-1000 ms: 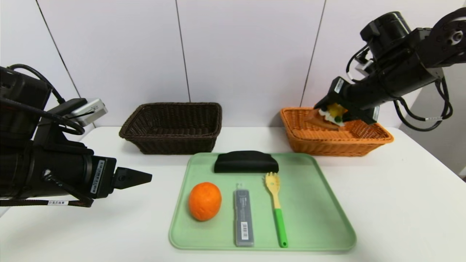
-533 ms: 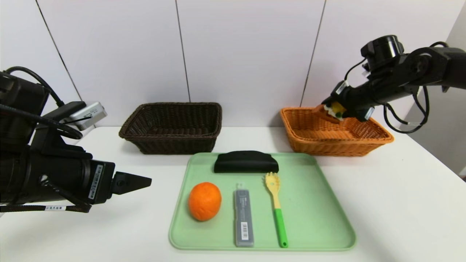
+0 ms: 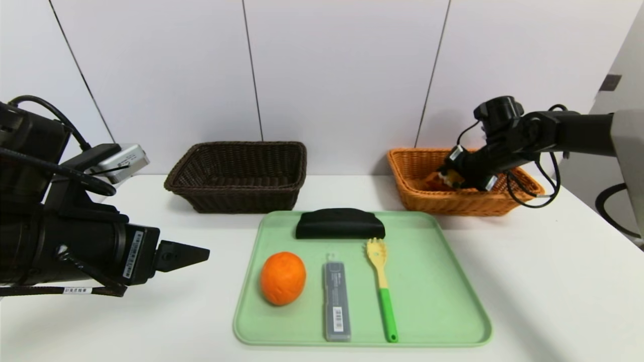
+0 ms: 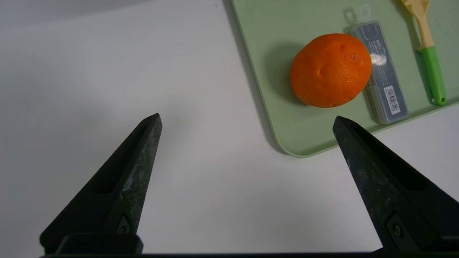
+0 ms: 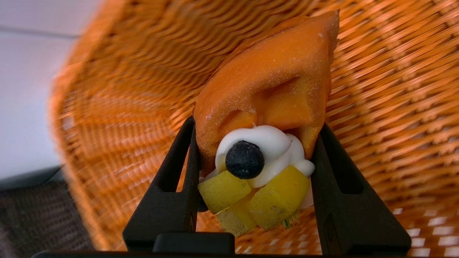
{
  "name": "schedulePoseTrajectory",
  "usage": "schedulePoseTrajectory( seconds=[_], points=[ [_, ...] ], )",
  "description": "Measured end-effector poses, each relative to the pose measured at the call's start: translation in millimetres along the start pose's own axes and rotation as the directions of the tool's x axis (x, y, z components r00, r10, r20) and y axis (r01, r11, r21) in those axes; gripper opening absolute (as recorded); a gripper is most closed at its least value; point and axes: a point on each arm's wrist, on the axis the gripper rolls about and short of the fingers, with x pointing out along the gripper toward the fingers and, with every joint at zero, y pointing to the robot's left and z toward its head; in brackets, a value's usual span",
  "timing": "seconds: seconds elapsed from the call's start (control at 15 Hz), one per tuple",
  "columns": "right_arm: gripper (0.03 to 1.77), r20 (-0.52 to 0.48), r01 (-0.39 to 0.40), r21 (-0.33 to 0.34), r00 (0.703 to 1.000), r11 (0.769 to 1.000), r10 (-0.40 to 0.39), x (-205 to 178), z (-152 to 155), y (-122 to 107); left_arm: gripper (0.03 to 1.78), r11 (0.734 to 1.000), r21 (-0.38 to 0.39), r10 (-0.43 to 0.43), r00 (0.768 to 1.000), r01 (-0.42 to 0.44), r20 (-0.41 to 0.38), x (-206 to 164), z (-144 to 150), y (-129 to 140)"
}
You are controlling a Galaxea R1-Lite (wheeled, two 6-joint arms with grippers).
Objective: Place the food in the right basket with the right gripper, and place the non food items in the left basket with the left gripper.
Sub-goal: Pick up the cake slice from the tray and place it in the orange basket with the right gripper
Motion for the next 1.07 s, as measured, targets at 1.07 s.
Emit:
schedulePoseTrajectory(
  seconds=[1.07],
  points=[
    [0.86, 0.003, 0.029, 0.028, 1.0, 0.999, -0.029, 6.1, 10.0, -17.0, 1.69, 1.0, 0.011, -0.013, 1.0, 0.013, -0.014, 5.8, 1.6, -3.8]
  ],
)
